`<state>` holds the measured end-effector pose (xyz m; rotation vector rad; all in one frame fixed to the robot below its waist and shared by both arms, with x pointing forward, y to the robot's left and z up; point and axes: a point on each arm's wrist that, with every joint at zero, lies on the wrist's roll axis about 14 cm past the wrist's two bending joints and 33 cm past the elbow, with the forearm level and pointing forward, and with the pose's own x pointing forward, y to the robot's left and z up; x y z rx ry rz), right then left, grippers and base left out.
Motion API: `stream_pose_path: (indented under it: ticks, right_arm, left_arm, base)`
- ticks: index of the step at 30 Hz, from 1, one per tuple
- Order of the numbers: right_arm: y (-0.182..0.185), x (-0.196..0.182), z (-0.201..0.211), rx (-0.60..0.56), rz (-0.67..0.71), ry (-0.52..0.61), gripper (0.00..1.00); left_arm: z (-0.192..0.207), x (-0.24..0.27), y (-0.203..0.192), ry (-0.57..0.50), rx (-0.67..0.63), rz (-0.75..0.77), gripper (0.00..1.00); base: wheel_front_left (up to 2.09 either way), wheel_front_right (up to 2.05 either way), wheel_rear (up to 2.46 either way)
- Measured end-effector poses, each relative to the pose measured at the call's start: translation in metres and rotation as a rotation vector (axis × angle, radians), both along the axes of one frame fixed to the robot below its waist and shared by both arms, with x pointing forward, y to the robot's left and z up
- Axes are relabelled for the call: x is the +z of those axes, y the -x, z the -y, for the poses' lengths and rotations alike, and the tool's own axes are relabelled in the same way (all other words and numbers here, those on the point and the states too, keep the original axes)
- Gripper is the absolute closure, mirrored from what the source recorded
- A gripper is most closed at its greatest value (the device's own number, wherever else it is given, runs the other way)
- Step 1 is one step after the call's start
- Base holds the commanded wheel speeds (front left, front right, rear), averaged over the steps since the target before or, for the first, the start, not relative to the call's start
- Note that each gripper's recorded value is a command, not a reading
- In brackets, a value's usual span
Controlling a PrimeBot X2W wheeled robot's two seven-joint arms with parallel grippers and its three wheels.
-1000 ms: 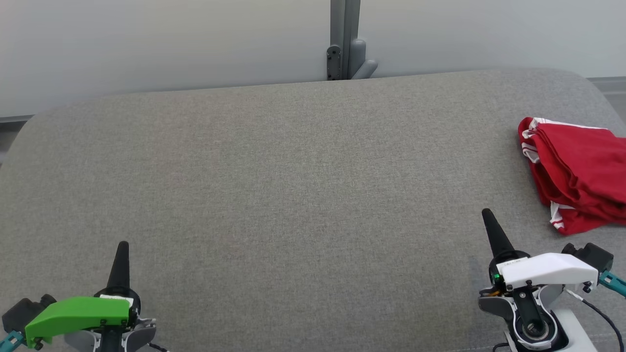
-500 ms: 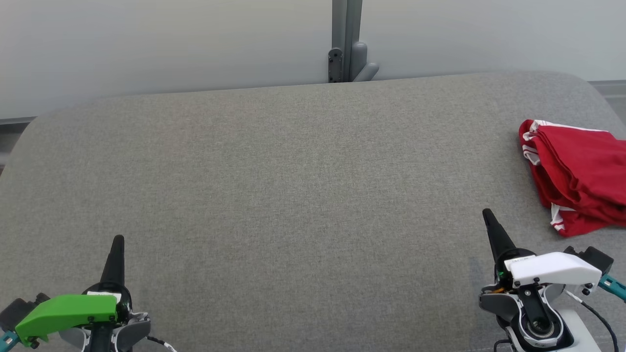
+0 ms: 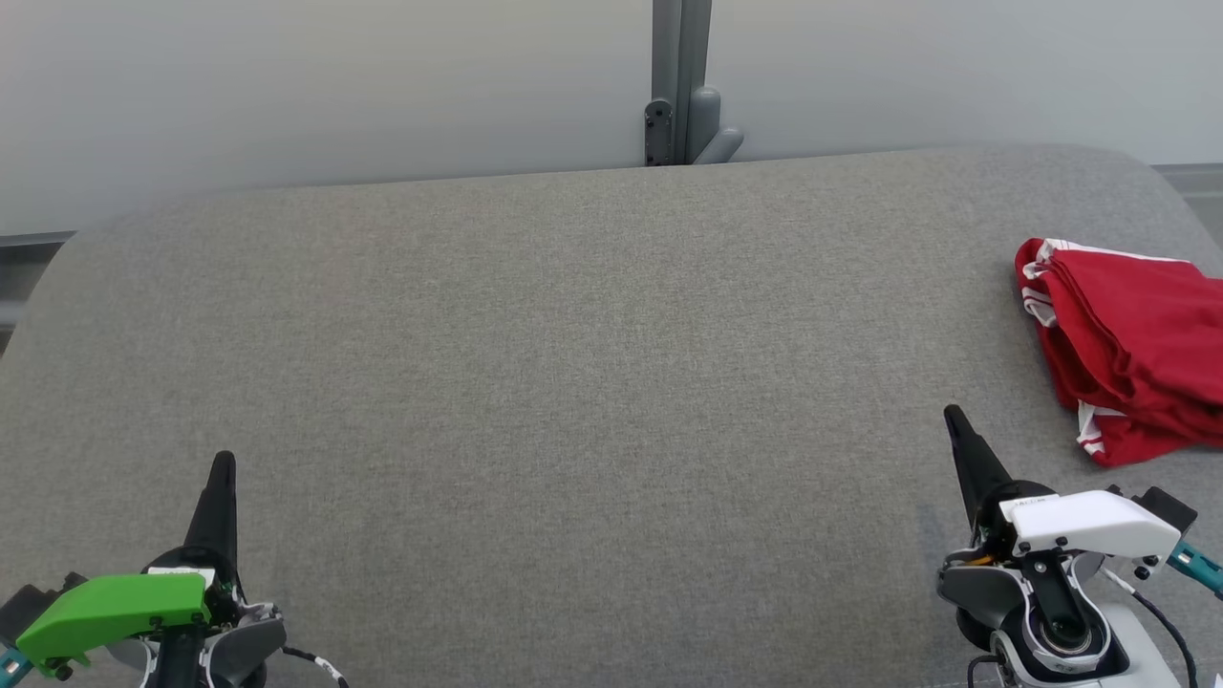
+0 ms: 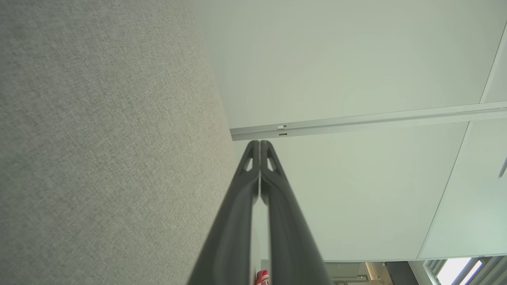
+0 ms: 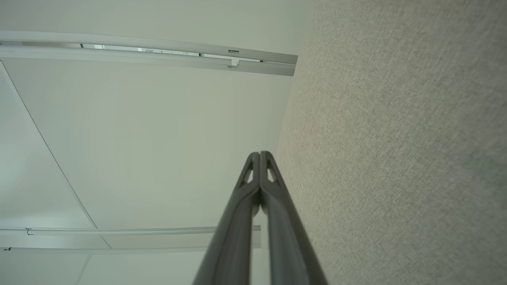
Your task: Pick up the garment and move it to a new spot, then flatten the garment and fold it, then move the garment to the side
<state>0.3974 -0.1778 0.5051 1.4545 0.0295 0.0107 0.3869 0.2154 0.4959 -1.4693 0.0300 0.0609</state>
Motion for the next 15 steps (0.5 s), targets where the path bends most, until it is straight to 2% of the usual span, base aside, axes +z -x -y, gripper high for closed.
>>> stream_pose_path:
  ticks: [15]
  right_arm:
    - [-0.0009,0.0028,0.0007,0.000,0.004,-0.100,1.00]
  left_arm:
    - [-0.0044,0.0094,-0.0006,0.082,0.006,0.041,1.00]
  base:
    - [0.00,0.00,0.00]
